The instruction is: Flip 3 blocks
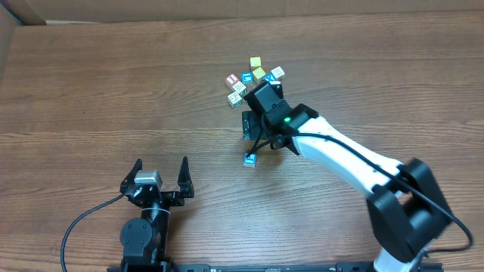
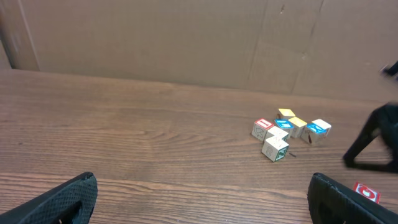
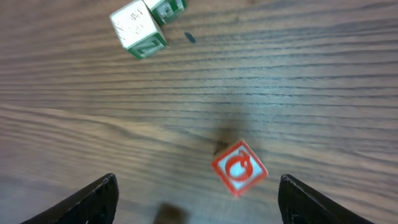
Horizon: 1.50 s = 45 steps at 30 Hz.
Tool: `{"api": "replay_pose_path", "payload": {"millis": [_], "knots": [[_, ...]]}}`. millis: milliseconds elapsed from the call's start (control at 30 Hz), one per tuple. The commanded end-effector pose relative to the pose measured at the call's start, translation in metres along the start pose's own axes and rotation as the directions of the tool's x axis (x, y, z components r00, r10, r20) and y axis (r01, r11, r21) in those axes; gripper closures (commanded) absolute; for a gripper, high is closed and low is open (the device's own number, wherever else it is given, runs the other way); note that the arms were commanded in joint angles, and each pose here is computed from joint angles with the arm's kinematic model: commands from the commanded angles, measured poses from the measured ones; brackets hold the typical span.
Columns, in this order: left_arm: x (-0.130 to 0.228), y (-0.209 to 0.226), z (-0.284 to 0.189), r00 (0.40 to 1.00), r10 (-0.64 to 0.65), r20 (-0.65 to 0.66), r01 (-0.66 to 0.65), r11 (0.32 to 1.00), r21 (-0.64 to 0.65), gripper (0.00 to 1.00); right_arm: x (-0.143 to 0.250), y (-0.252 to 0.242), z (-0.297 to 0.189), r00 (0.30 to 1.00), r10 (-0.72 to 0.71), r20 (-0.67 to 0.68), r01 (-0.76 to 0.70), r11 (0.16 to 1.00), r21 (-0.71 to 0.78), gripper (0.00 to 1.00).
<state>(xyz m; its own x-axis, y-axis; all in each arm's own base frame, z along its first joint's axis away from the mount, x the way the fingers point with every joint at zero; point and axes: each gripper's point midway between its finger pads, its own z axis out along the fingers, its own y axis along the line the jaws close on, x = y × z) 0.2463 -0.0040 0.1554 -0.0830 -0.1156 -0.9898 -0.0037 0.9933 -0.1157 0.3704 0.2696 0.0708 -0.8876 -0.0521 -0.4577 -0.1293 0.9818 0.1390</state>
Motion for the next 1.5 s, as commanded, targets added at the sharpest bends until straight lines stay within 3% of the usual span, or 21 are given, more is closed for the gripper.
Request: {"api": "replay_pose_path", "payload": {"millis": [0, 167, 367, 633, 700, 1067, 1267, 1467], "knots": [[0.000, -0.003, 0.000, 1.000, 0.022, 0.005, -0.022, 1.000, 0.015, 0.00, 0.007, -0.008, 0.027, 0.997, -0.070, -0.022, 0.071, 0.997, 0.038, 0.17], [0.000, -0.003, 0.000, 1.000, 0.022, 0.005, -0.022, 1.000, 0.015, 0.00, 0.005, -0.017, 0.044, 0.997, -0.079, -0.018, 0.080, 0.995, 0.060, 0.18], [0.000, -0.003, 0.000, 1.000, 0.022, 0.005, -0.022, 1.000, 0.015, 0.00, 0.008, -0.030, 0.045, 0.997, -0.063, -0.049, 0.067, 0.994, 0.084, 0.46], [0.000, -0.003, 0.000, 1.000, 0.022, 0.005, -0.022, 1.000, 0.015, 0.00, 0.020, -0.028, 0.042, 0.993, -0.067, -0.102, 0.075, 0.994, 0.076, 0.56], [0.000, -0.003, 0.000, 1.000, 0.022, 0.005, -0.022, 1.000, 0.015, 0.00, 0.023, -0.023, 0.039, 0.991, -0.066, -0.120, 0.071, 0.997, 0.040, 0.66], [0.000, -0.003, 0.000, 1.000, 0.022, 0.005, -0.022, 1.000, 0.015, 0.00, 0.035, 0.000, -0.003, 0.978, -0.045, -0.204, 0.023, 0.994, -0.109, 0.68], [0.000, -0.003, 0.000, 1.000, 0.022, 0.005, -0.022, 1.000, 0.015, 0.00, 0.059, -0.014, -0.015, 0.938, 0.149, -0.312, -0.159, 0.987, -0.005, 0.66], [0.000, -0.003, 0.000, 1.000, 0.022, 0.005, -0.022, 1.000, 0.015, 0.00, 0.068, -0.015, -0.017, 0.914, 0.230, -0.335, -0.230, 0.972, 0.041, 0.67]]}}
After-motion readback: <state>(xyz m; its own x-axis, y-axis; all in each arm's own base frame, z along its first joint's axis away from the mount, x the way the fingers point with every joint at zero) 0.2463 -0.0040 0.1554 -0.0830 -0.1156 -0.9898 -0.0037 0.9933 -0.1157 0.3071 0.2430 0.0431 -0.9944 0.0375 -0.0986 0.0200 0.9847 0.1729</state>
